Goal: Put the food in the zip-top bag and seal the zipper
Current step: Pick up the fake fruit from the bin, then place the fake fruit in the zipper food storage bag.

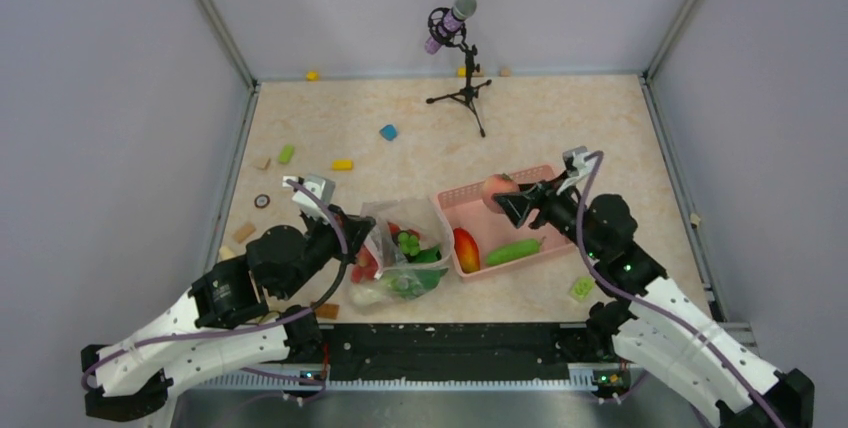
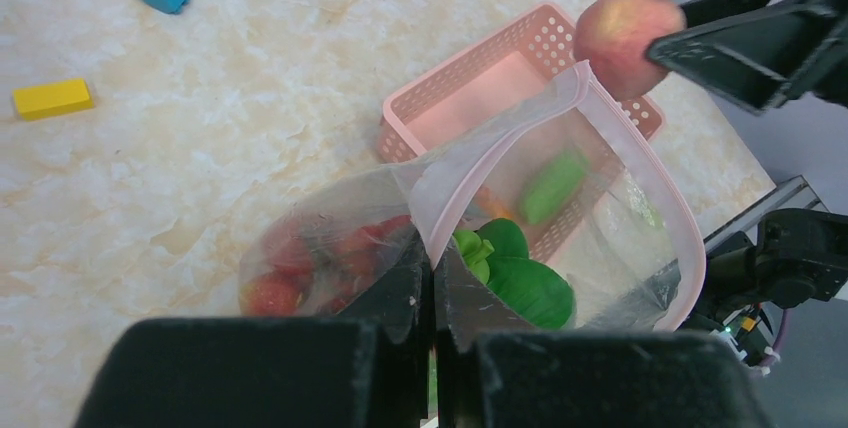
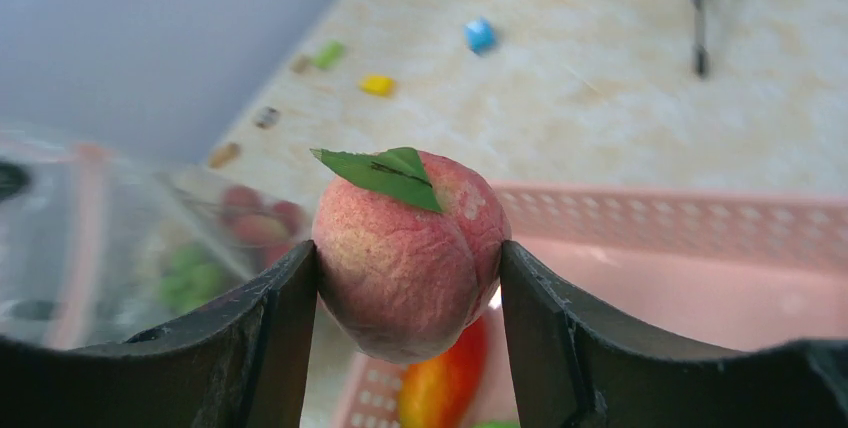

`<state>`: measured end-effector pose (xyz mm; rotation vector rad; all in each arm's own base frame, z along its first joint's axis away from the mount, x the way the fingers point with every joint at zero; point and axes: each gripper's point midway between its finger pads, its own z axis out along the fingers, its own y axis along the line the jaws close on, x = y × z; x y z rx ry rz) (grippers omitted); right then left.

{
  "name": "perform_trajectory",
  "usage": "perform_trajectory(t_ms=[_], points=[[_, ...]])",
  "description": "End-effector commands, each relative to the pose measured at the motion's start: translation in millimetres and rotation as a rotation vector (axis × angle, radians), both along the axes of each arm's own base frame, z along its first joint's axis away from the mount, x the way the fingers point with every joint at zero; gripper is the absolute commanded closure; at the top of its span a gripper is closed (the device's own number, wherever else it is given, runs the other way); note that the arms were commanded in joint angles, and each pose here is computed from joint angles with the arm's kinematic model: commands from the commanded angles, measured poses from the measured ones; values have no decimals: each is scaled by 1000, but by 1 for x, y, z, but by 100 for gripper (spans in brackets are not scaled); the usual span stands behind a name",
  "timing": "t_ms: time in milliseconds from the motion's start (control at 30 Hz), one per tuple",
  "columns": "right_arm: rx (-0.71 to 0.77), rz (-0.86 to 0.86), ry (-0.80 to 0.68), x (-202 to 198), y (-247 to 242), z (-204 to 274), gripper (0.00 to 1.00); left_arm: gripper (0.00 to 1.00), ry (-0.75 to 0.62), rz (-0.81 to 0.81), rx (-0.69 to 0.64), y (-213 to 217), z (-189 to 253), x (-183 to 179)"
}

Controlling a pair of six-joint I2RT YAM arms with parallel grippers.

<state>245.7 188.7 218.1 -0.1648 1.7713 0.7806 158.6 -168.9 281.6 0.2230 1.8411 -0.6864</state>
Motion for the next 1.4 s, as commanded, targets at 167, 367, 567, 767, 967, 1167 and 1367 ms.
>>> perform_trajectory(t_ms=[167, 367, 567, 767, 967, 1167, 1367], points=[[304, 501, -257, -66, 56, 104, 77, 100, -30, -5, -1, -6, 5, 4], [487, 727, -275, -96, 70, 136, 75, 100, -29, -10, 4, -7, 4, 4], [490, 830, -313, -111, 93, 150, 71, 100, -28, -7, 11, -7, 3, 5], [347, 901, -316, -130, 138, 133, 69, 100, -31, 0, 11, -5, 4, 5], [270, 813, -307, -116, 146, 121, 62, 100, -31, -4, 11, -6, 4, 5], [161, 730, -279, -101, 156, 106, 44, 100, -36, -5, 5, -5, 6, 4], [91, 692, -261, -97, 161, 98, 30, 100, -39, -8, -2, -4, 7, 3]])
